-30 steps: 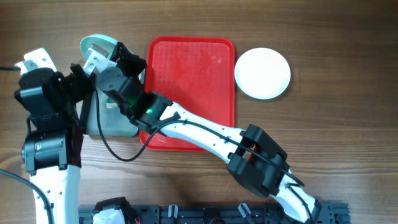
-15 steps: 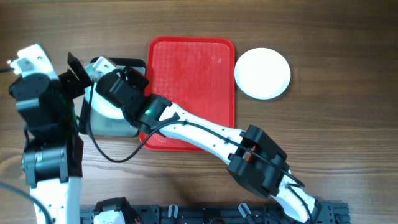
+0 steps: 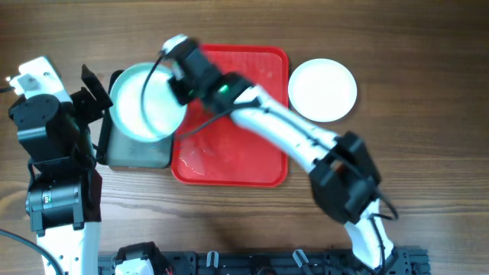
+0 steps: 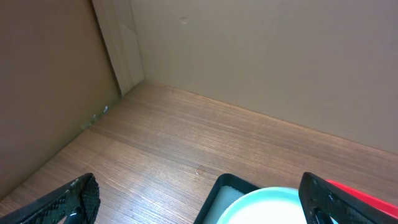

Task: Clean dirty plates on tray and stack at the side
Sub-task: 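Swing the light blue plate right over the red tray toward the plate stack, then lower the light blue plate onto the plate stack with the right gripper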

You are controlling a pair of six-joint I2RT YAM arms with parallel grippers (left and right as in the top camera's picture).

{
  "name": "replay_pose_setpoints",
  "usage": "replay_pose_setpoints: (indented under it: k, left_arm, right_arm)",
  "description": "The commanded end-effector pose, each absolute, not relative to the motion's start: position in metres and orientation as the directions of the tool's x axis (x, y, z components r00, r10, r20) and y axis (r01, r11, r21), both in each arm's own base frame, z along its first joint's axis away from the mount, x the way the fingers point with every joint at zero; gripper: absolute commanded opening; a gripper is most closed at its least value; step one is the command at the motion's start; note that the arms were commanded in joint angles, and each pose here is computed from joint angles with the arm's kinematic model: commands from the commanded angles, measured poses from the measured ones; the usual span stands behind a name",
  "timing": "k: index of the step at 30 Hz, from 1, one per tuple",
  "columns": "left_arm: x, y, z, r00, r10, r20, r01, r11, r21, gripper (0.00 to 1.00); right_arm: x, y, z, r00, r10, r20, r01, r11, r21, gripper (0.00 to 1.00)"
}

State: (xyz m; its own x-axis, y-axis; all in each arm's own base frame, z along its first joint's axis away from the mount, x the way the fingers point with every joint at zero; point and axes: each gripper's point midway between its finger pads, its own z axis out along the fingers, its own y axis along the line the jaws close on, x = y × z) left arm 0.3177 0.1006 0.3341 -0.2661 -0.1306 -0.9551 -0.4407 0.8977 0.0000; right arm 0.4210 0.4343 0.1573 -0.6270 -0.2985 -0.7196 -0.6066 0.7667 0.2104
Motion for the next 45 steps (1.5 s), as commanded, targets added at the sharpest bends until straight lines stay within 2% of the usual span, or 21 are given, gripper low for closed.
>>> replay_pose_setpoints:
  k: [1,6,12,20,22,25,30,35,45]
  left_arm:
    - [0.318,0.097,0.336,-0.266,-0.143,-0.953,-0.427,0.904,-0.016,1.0]
    - [0.315,0.096,0.327,-0.304,-0.149,-0.941,-0.427,0.904,-0.005,1.0]
    - [0.314,0.096,0.318,-0.338,-0.154,-0.928,-0.427,0.904,0.005,1.0]
    - [0.32,0.097,0.307,-0.37,-0.16,-0.915,-0.427,0.904,0.015,1.0]
    - [0.324,0.097,0.302,-0.385,-0.162,-0.909,-0.427,0.904,0.02,1.0]
    - [0.326,0.098,0.297,-0.398,-0.164,-0.902,-0.426,0.904,0.024,1.0]
    - [0.331,0.099,0.289,-0.421,-0.168,-0.892,-0.426,0.904,0.031,1.0]
    - [0.334,0.099,0.283,-0.436,-0.17,-0.883,-0.425,0.905,0.036,1.0]
    - [0.335,0.099,0.281,-0.442,-0.171,-0.881,-0.425,0.905,0.037,1.0]
  right_arm:
    - [0.426,0.411,0.2,-0.693,-0.208,-0.69,-0.606,0.687,0.401,0.04]
    - [0.462,0.336,0.186,-0.783,-0.139,-0.607,-0.463,0.782,0.417,0.04]
    - [0.486,0.218,0.155,-0.902,0.01,-0.431,-0.188,0.89,0.415,0.04]
    - [0.492,0.075,0.136,-0.929,0.222,-0.297,0.098,0.92,0.38,0.04]
    - [0.482,0.027,0.13,-0.927,0.277,-0.253,0.179,0.919,0.35,0.04]
    - [0.471,-0.006,0.125,-0.92,0.332,-0.207,0.255,0.91,0.327,0.04]
    - [0.458,-0.024,0.112,-0.916,0.369,-0.156,0.309,0.899,0.311,0.04]
    - [0.444,-0.035,0.089,-0.92,0.371,-0.13,0.34,0.917,0.207,0.04]
    - [0.438,-0.028,0.063,-0.928,0.355,-0.115,0.328,0.922,0.206,0.05]
